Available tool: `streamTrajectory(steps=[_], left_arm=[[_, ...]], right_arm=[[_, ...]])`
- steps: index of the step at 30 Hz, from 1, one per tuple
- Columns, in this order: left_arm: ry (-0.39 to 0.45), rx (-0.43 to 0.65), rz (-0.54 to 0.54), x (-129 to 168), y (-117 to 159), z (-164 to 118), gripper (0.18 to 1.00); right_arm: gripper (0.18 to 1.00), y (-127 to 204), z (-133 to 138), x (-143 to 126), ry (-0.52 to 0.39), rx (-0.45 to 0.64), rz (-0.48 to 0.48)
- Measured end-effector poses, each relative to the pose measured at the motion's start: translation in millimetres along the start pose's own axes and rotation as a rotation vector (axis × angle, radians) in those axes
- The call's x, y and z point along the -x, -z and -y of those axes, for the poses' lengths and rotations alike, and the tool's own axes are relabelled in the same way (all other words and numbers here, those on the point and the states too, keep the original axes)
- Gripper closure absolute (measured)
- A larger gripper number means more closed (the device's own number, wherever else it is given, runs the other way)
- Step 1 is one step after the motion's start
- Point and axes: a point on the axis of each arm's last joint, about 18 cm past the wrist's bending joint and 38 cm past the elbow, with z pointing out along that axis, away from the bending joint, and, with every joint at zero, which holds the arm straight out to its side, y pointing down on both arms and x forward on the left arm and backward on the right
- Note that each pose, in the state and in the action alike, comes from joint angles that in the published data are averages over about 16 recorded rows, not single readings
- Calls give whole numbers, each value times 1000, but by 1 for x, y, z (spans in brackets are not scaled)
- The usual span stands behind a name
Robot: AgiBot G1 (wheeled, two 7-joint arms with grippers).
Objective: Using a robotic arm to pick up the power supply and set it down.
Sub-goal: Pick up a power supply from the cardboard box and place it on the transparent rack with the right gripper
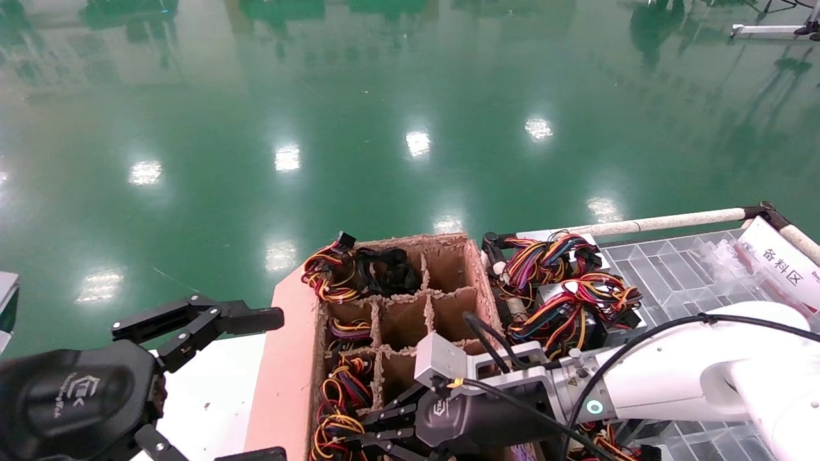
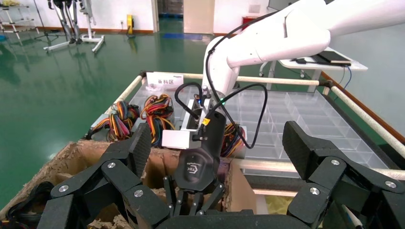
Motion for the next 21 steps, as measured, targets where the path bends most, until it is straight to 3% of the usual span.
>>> streamTrajectory(steps=[11, 21], left_arm=[[0, 0, 0, 0, 0, 0, 184], [0, 0, 0, 0, 0, 0, 184]], right_arm=[[950, 23, 26, 1, 5, -184, -28], [952, 74, 69, 8, 71, -421, -77]])
